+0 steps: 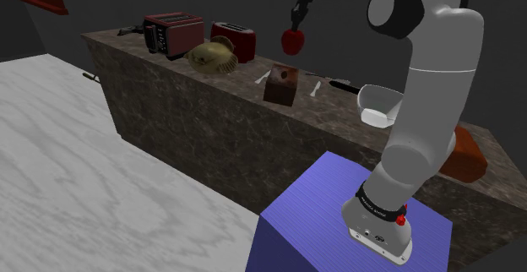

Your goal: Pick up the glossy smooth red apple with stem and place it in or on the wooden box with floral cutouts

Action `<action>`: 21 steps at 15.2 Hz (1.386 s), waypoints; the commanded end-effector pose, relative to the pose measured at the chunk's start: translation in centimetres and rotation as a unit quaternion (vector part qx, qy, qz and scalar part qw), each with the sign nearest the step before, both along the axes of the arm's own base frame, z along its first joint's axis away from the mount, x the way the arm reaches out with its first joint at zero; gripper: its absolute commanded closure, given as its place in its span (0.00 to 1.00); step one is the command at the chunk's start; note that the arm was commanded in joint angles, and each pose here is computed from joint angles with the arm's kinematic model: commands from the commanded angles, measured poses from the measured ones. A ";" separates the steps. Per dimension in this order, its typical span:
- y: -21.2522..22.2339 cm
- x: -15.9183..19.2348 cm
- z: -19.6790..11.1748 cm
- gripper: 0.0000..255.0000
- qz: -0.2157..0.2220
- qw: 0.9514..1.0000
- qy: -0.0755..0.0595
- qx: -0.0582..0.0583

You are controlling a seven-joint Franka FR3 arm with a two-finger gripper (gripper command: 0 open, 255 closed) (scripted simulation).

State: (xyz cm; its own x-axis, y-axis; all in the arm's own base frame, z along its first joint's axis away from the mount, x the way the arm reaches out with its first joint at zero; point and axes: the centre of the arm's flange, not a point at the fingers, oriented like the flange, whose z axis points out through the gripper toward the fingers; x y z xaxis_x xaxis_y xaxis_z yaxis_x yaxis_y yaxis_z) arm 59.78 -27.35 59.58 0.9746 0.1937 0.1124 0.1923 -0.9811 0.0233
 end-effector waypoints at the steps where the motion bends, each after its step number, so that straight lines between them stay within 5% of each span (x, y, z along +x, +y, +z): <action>1: -0.1 0.0 -1.1 1.00 0.000 1.000 0.000 0.000; 21: -0.1 0.0 -10.2 1.00 0.000 1.000 0.000 0.000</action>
